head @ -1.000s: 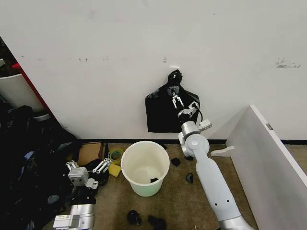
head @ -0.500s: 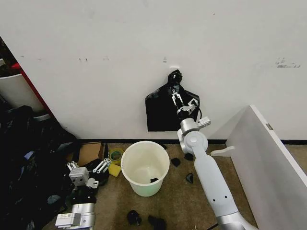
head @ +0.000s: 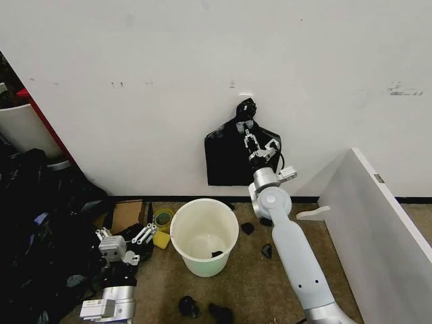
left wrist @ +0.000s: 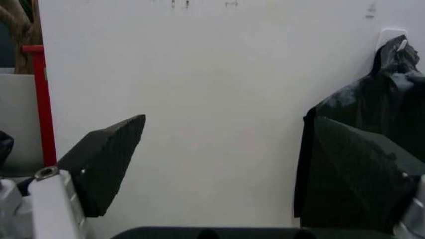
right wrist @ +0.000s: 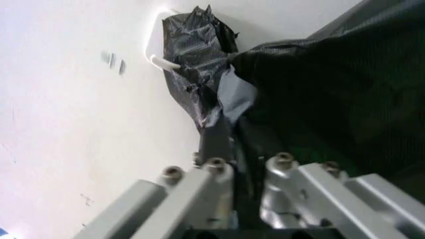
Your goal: Place the garbage bag over the trash bin.
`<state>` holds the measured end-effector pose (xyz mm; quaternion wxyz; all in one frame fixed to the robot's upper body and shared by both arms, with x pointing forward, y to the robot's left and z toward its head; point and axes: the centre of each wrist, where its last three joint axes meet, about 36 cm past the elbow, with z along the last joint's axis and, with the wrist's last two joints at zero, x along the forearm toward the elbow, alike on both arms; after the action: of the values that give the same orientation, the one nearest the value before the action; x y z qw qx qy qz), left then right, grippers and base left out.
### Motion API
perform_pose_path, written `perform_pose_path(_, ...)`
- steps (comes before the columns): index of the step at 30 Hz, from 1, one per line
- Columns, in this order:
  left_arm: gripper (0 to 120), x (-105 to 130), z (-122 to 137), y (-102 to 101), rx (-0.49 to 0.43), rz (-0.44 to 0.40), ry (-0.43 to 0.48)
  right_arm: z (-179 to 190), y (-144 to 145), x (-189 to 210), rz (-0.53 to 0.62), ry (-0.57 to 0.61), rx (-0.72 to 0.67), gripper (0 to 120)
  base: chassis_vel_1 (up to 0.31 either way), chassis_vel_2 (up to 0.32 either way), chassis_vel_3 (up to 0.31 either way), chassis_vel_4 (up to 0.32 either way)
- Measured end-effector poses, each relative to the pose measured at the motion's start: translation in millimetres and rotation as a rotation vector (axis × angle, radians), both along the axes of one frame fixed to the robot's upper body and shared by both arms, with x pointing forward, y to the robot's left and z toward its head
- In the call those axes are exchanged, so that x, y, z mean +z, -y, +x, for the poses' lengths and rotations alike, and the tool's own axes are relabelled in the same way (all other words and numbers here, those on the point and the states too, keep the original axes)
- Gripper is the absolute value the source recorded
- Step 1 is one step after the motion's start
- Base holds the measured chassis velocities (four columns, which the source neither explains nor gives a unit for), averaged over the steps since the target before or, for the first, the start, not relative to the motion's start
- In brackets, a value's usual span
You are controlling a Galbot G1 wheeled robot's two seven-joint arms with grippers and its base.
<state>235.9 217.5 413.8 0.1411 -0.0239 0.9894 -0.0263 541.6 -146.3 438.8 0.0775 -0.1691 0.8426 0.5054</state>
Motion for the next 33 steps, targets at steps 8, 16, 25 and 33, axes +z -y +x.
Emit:
perform_pose_path(8,100,0,0,1,0.006,-0.006,0.003,-44,4,-16,-0.065,-0.027,0.018,0,0.0,0.0,0.0,0.0)
perform_pose_path(16,100,-3,4,4,-0.003,-0.017,0.004,-130,12,-40,-0.233,-0.069,0.084,0,0.0,0.0,0.0,0.0)
perform_pose_path(25,100,-6,10,8,-0.016,-0.025,0.008,-209,12,-64,-0.42,-0.12,0.158,0,0.0,0.0,0.0,0.0)
perform_pose_path(33,100,-5,13,6,-0.025,-0.027,0.005,-233,24,-99,-0.616,-0.046,0.218,0,0.0,0.0,0.0,0.0)
